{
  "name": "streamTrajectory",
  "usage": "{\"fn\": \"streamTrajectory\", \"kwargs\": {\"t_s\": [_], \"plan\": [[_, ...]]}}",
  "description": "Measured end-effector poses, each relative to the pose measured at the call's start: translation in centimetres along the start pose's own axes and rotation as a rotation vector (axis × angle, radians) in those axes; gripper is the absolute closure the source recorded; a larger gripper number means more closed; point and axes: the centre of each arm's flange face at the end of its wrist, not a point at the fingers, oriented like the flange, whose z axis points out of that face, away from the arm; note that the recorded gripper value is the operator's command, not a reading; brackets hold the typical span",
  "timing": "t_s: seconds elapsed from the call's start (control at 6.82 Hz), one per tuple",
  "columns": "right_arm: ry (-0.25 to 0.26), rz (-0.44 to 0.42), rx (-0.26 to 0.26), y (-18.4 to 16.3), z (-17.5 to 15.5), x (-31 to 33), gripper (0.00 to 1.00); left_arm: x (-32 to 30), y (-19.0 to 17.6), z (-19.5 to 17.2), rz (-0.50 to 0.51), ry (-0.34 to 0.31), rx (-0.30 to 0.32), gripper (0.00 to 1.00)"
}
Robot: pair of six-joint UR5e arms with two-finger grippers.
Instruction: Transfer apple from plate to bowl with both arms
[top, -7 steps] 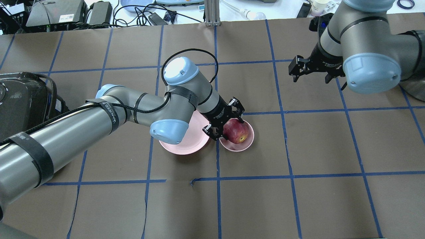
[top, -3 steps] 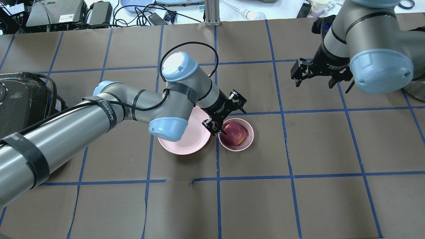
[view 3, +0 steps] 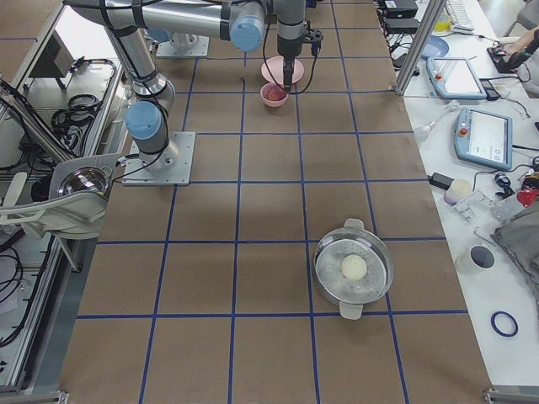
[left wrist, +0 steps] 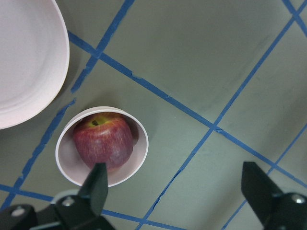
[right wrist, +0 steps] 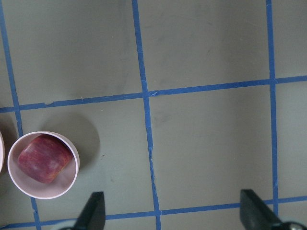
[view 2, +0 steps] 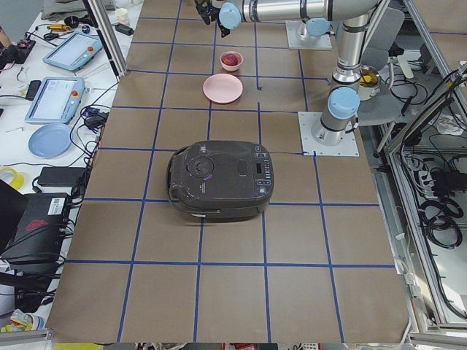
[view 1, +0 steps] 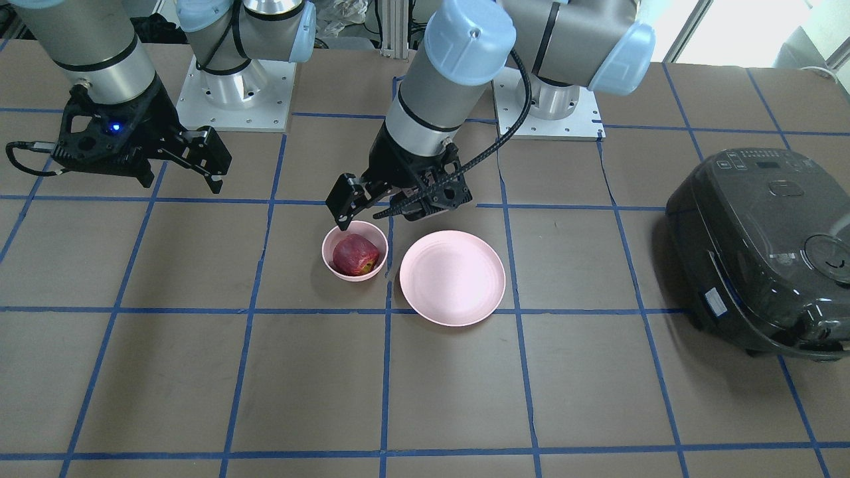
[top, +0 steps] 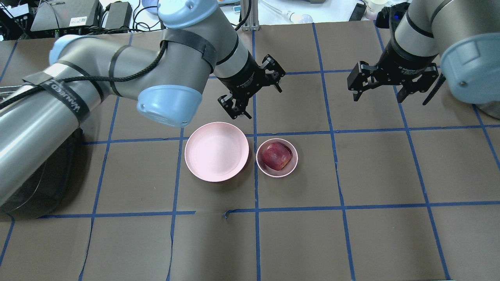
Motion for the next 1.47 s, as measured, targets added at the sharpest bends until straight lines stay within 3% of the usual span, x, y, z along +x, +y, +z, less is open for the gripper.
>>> {"fn": "streamTrajectory", "kwargs": {"t_s": [0.15, 0.44, 0.88, 1.17, 1.47], "plan": [[-0.014, -0.009, -0.001, 0.5, -1.0, -0.6, 0.00, -0.9, 1.1, -2.7, 0.019, -0.044, 0.009, 0.00], [-0.025, -0.028, 0.007, 1.1, -2.6, -1.6, 0.00, -3.4, 1.1, -6.2, 0.203, -0.164, 0.097, 0.00], [-0.015, -0.029, -0.023, 1.2, -4.4, -1.6, 0.00, -8.4, -4.7, -11.3, 0.533, -0.248, 0.157, 0.00], [-0.011, -0.027, -0.029, 0.8, -4.3, -1.5, 0.00, -12.3, -7.6, -13.7, 0.597, -0.316, 0.151, 0.00], [-0.012, -0.021, -0.034, 0.7, -4.1, -1.6, 0.00, -13.6, -8.1, -14.4, 0.597, -0.346, 0.150, 0.00]]}}
